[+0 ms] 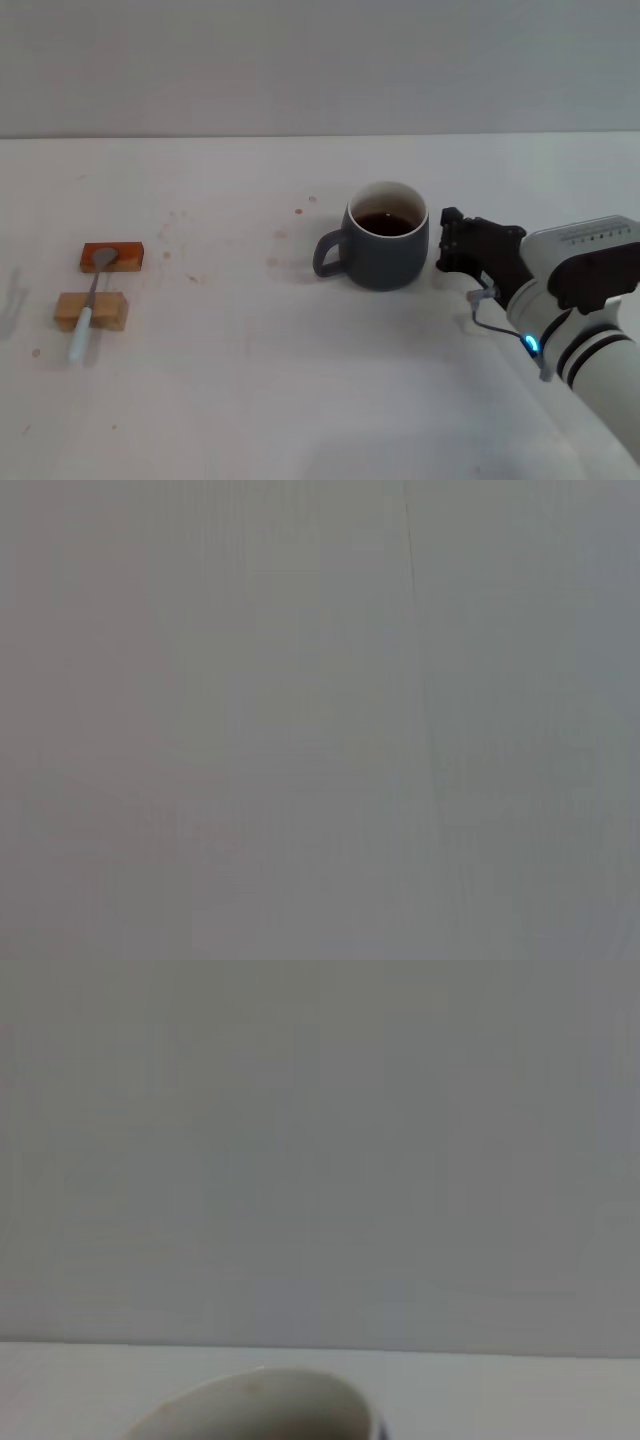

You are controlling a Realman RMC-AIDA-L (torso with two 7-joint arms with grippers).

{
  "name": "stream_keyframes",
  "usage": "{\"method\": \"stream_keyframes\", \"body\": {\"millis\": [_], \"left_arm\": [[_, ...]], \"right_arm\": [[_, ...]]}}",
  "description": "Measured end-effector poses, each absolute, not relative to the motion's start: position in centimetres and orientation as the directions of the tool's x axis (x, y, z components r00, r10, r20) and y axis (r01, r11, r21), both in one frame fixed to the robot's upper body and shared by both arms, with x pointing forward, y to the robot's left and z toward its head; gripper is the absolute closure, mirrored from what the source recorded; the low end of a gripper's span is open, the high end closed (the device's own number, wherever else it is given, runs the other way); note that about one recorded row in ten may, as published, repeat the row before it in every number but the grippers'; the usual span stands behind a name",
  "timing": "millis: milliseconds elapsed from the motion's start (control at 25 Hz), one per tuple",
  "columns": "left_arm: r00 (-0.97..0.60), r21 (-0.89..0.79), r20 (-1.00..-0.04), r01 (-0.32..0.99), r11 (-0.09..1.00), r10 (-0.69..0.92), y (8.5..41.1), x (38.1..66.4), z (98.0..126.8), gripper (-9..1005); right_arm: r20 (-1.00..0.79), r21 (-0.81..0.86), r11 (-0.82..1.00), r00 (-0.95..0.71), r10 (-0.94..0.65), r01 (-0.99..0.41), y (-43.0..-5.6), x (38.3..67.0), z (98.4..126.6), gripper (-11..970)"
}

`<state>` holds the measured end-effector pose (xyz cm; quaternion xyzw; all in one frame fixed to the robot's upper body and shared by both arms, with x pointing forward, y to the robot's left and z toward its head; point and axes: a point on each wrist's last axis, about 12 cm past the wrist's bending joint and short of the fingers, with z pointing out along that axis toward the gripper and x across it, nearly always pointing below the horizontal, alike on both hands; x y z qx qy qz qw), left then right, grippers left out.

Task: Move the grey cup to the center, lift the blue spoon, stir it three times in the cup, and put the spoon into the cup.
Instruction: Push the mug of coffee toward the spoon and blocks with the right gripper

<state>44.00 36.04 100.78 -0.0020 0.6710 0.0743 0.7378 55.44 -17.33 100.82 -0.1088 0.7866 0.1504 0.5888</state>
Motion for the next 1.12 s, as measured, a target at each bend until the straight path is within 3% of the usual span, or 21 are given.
{"method": "stream_keyframes", "body": {"millis": [1120], "left_arm": [[0.106,0.1,-0.988,-0.12,0.988,0.113,36.4,43.5,101.0,165]], "right_arm": [[-0.953,0.155,0.864,-0.302,0.003,-0.48,-12.9,54.5,101.7,961]]}}
